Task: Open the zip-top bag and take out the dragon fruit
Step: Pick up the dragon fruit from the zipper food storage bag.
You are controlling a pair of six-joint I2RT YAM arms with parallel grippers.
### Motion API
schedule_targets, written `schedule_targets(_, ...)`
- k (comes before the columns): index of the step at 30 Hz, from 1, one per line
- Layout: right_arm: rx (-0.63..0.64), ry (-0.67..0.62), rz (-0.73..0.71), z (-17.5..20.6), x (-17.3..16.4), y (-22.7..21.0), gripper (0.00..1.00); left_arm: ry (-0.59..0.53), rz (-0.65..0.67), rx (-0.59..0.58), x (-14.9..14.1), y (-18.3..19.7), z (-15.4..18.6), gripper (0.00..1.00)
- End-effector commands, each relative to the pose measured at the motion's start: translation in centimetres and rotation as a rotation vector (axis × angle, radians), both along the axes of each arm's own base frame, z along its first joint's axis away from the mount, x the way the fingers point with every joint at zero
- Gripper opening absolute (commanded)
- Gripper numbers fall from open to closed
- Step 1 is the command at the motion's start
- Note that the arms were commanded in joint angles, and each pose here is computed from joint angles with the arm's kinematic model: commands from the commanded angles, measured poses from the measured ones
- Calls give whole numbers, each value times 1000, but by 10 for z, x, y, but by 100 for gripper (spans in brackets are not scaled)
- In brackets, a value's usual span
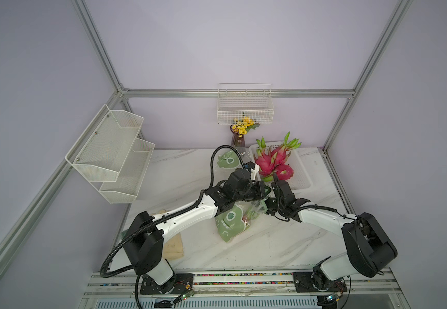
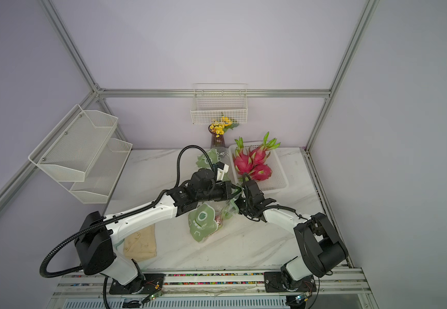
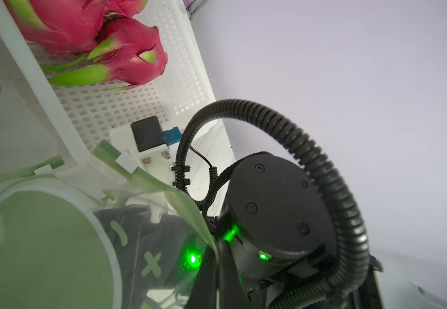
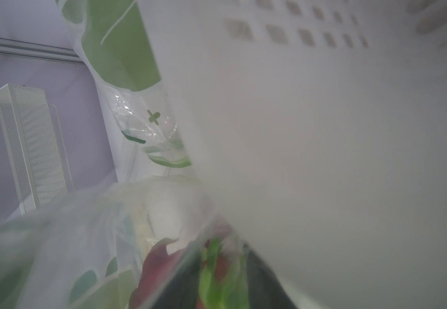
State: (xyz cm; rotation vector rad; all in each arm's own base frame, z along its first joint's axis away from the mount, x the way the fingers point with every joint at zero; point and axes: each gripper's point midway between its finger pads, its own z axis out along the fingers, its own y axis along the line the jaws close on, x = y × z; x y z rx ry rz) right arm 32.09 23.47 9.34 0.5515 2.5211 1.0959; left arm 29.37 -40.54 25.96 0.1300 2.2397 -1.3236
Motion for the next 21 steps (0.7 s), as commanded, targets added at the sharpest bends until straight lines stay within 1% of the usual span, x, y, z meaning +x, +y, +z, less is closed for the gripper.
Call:
schedule_targets(1, 28, 2, -29, -4, 2, 5, 31, -54, -6, -91, 3, -5, 27, 0)
schedule_targets(6, 22, 7, -25, -11, 3, 8, 30, -51, -7, -96, 3, -6, 26, 0)
schedule_targets(7, 22, 12, -24, -13, 2, 8, 28, -50, -6, -95, 3, -6, 26, 0)
schedule_targets(9, 23, 8, -19, -13, 3, 10, 21, -51, -5, -93, 3, -5, 26, 0)
schedule_targets(11, 16, 3, -13, -13, 3, 10, 18, -53, -2, -92, 4, -4, 26, 0)
schedule_targets(14, 5, -10, -6, -9, 3, 10, 12, -55, 4, -89, 5, -1, 26, 0)
schedule_targets(18, -37, -44, 9, 3, 2, 4, 0, -56, 22, -82, 8, 6, 25, 0)
schedule_targets(21, -76, -82, 17, 18, 0, -3, 0, -57, 37, -74, 12, 13, 25, 0)
